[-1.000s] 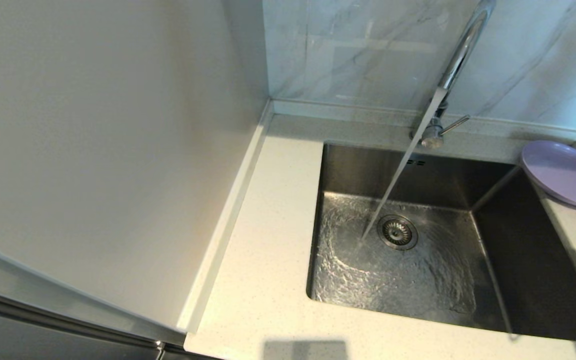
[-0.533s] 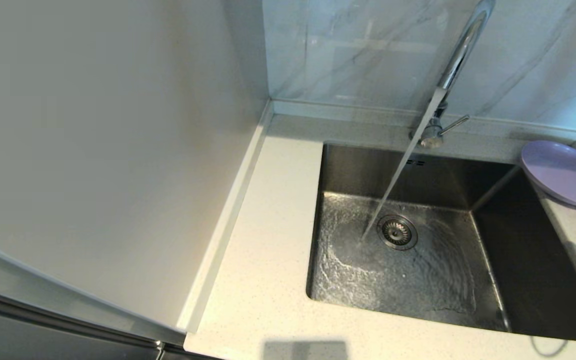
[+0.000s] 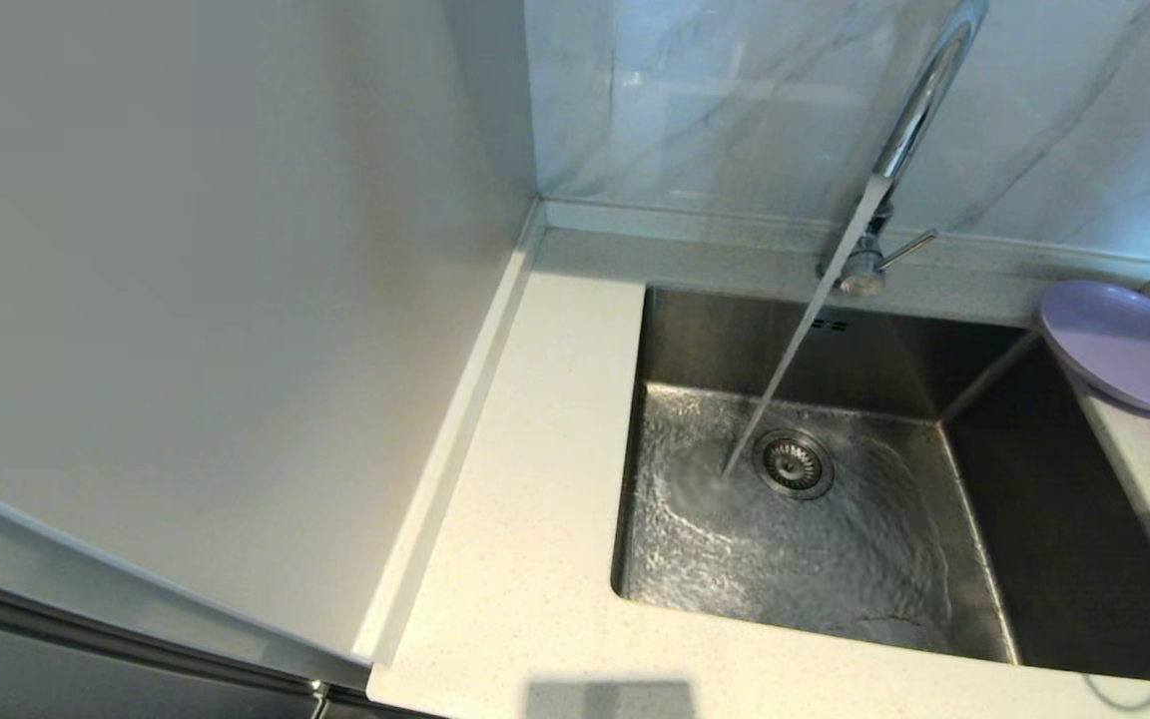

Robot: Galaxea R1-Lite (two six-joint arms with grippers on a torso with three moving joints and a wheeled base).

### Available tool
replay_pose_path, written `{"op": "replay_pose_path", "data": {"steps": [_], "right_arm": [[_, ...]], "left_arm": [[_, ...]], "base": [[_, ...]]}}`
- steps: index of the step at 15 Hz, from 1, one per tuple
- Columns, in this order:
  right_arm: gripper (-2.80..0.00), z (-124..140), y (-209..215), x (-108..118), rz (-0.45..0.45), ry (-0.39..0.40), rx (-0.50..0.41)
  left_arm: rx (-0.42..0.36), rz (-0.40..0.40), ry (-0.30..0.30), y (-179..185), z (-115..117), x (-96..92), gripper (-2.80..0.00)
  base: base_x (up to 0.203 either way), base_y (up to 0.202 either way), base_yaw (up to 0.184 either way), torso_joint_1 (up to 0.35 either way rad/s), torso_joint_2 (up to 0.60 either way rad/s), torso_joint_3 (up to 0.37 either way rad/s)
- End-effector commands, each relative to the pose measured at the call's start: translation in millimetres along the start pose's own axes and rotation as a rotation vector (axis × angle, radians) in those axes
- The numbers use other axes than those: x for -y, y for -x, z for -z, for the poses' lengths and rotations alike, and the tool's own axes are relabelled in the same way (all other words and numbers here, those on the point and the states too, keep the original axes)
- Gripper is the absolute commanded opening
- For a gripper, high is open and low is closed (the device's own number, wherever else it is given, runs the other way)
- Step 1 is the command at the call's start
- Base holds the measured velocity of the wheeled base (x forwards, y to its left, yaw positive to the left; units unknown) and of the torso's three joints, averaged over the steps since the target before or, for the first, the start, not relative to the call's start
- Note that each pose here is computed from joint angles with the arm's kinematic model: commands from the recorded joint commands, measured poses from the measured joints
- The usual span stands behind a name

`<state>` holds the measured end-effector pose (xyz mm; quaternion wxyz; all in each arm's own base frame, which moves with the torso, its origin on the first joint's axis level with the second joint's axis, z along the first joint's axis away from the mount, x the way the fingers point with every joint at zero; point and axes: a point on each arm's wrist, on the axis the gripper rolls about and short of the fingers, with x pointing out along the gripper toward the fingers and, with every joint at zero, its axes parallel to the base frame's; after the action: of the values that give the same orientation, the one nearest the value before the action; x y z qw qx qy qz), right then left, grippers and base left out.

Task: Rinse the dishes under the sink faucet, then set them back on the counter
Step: Pick up the bowl

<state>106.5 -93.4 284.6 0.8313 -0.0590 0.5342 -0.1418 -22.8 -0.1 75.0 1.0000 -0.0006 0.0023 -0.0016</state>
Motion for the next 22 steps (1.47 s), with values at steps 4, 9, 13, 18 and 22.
{"op": "replay_pose_path", "data": {"steps": [4,9,13,18,22], "right_arm": [[-2.80,-20.9,-18.7,9.8,-0.088,-0.166,-0.048],[0.00,-32.3,-34.0,17.6,-0.086,-0.214,-0.048],[0.00,-34.1,-47.6,20.0,-0.101,-0.256,-0.090],[0.00,-28.6,-67.2,17.3,-0.146,-0.269,-0.174],[0.00,-30.6,-79.9,14.7,-0.209,-0.321,-0.201]], "left_arm": [[0.000,0.000,0.000,0.0,0.0,0.0,-2.80],[0.000,0.000,0.000,0.0,0.0,0.0,-2.80],[0.000,0.000,0.000,0.0,0.0,0.0,-2.80],[0.000,0.000,0.000,0.0,0.0,0.0,-2.80],[0.000,0.000,0.000,0.0,0.0,0.0,-2.80]], "base": [[0.000,0.000,0.000,0.000,0.00,0.000],[0.000,0.000,0.000,0.000,0.00,0.000],[0.000,0.000,0.000,0.000,0.00,0.000],[0.000,0.000,0.000,0.000,0.00,0.000],[0.000,0.000,0.000,0.000,0.00,0.000]]}}
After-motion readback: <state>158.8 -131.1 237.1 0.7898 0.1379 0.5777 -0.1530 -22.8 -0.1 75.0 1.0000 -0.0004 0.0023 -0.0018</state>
